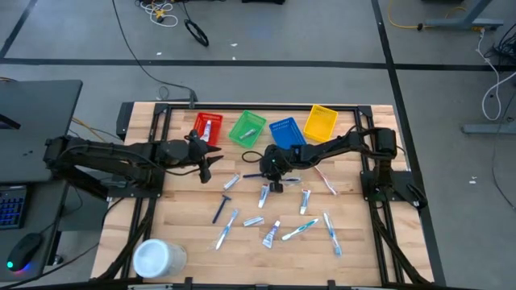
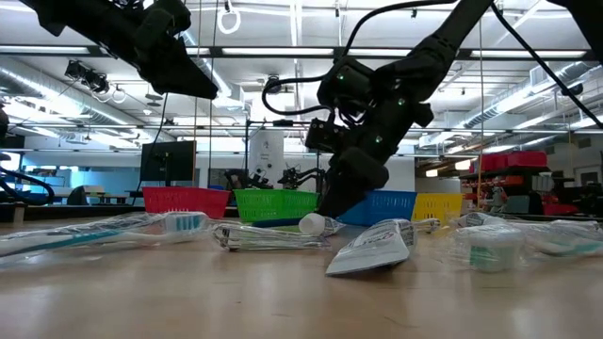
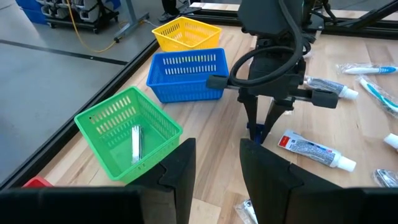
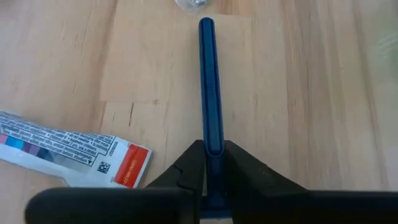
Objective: Pick & Place Travel size toiletries
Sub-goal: Put the blue razor in the blue bin
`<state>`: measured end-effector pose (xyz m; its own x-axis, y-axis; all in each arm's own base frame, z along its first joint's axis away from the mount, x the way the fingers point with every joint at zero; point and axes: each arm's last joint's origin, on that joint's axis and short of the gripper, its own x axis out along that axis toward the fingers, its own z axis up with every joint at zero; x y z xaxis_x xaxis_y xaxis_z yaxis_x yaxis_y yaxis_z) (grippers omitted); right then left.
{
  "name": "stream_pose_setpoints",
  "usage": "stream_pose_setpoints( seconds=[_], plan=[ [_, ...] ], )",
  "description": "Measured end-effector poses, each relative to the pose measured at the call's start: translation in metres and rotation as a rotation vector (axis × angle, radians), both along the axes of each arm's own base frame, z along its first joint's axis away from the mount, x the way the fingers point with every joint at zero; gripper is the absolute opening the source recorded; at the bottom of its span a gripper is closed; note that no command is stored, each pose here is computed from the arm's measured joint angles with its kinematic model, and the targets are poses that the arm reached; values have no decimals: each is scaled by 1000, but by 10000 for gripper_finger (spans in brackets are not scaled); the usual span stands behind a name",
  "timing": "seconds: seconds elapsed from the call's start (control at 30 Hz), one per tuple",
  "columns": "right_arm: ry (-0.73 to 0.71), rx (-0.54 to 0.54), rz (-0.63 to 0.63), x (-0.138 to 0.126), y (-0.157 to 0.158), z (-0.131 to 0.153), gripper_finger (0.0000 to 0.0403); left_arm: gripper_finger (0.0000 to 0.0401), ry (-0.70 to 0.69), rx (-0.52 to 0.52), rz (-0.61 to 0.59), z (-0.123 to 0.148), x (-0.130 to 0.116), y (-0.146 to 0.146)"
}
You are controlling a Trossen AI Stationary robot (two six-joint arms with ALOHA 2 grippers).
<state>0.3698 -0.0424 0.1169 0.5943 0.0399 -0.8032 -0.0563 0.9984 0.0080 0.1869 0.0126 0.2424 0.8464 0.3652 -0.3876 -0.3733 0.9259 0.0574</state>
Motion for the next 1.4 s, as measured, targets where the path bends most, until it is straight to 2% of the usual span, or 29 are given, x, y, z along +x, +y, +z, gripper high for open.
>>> stream_pose_setpoints(
  seconds=[0.3, 0.47, 0.6, 0.73, 0.83, 0.97, 1.2, 1.4],
  plan=[
    [-22, 35, -70, -7, 1, 27, 47, 132, -1, -1, 3, 0, 0, 0],
    [-46, -18, -136, -18, 0, 56, 46, 132, -1, -1, 4, 0, 0, 0],
    [-38, -112, -281, -35, -4, 82, 46, 132, -3, -1, 6, 0, 0, 0],
    [-13, -229, -527, -51, -13, 96, 46, 132, -5, 2, 12, 1, 0, 0],
    [19, -283, -670, -58, -23, 95, 46, 132, -7, 5, 18, 1, 0, 1],
    [45, -244, -770, -62, -41, 89, 46, 132, -8, 4, 19, 1, 0, 1],
    [109, -126, -802, -64, -67, 70, 46, 132, -12, -4, 22, 1, 0, 1],
    [173, -116, -812, -62, -76, 51, 46, 132, -12, -3, 22, 1, 0, 0]
  ],
)
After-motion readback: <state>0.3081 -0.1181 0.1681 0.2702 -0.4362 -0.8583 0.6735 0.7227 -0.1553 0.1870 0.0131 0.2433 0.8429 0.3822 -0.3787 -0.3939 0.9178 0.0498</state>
